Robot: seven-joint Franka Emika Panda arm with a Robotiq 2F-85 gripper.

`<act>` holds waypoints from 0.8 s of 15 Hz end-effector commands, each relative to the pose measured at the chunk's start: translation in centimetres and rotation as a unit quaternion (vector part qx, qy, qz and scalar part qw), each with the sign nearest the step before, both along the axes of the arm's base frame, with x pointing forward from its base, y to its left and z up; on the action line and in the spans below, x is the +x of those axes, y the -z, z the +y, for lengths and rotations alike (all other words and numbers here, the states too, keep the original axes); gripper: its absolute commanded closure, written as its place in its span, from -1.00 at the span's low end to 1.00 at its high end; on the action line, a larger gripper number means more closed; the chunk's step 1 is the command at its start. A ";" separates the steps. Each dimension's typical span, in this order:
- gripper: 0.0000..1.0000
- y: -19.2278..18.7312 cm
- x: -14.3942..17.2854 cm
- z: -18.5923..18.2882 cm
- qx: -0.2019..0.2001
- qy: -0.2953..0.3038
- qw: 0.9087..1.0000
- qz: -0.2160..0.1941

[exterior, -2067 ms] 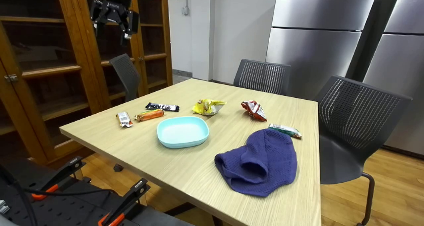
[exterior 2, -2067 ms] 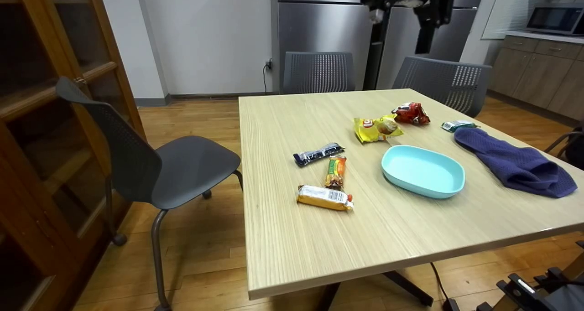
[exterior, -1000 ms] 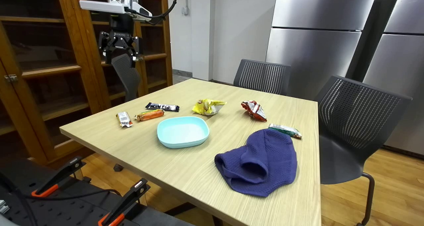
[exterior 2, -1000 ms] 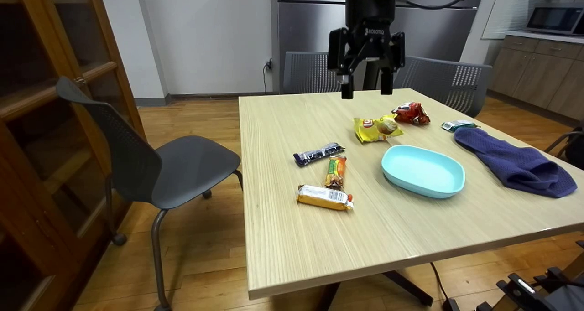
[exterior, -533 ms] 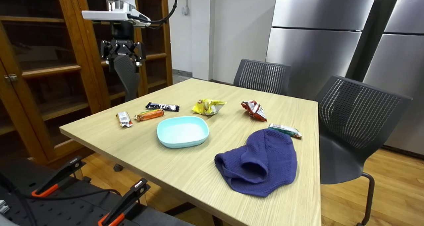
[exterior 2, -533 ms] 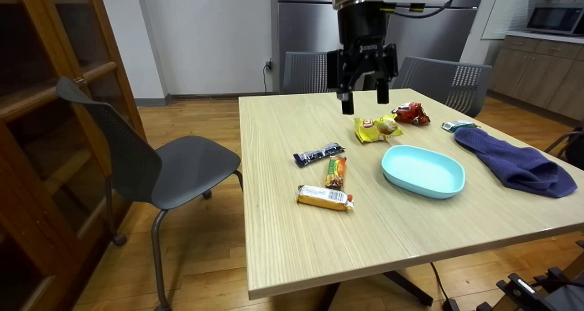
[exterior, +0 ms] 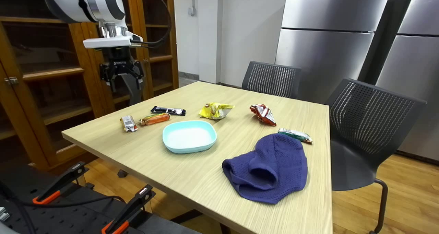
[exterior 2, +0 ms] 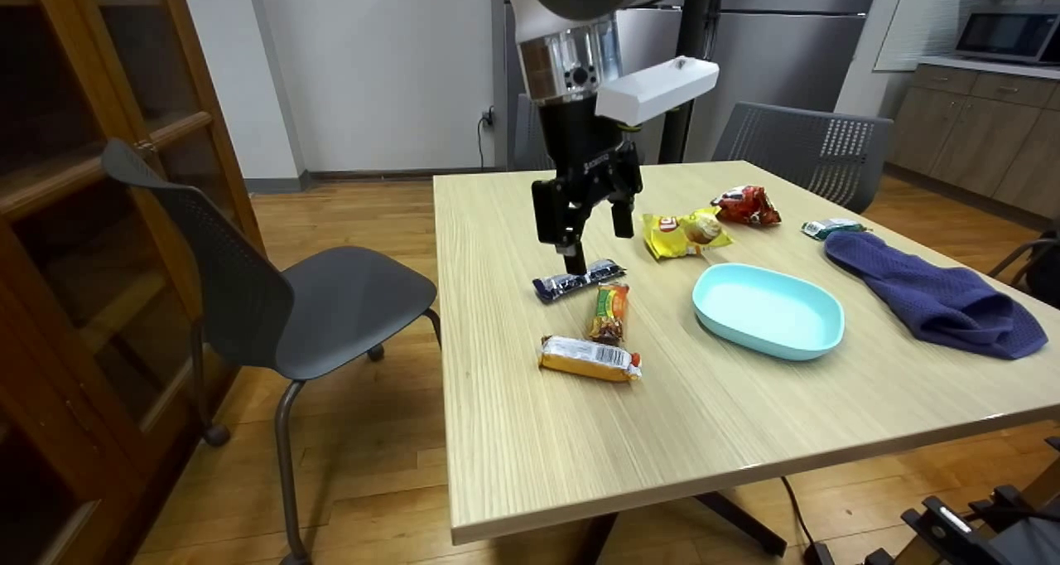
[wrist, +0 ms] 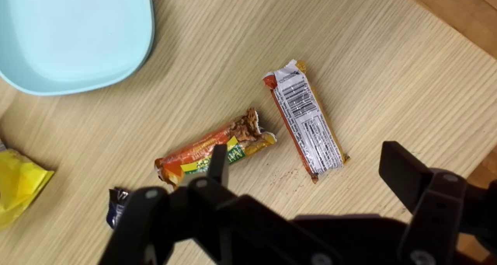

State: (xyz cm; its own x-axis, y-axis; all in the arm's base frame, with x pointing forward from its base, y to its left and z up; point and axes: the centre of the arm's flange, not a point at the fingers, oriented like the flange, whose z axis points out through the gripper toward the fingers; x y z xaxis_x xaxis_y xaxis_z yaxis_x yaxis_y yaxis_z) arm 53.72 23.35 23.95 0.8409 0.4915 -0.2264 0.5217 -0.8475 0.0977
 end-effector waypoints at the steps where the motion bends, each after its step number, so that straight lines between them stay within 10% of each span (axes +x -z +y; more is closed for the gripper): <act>1: -1.00 1.7 0.4 1.0 0.023 -0.066 0.998 -0.005; 12: -1.00 8.2 -3.4 3.1 0.077 -0.130 0.989 0.009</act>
State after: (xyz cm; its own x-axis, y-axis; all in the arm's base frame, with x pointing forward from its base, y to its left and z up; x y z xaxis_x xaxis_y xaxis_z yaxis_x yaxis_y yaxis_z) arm 51.48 26.67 16.92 0.6911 0.7042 -0.1626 0.7134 -0.7008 -0.0033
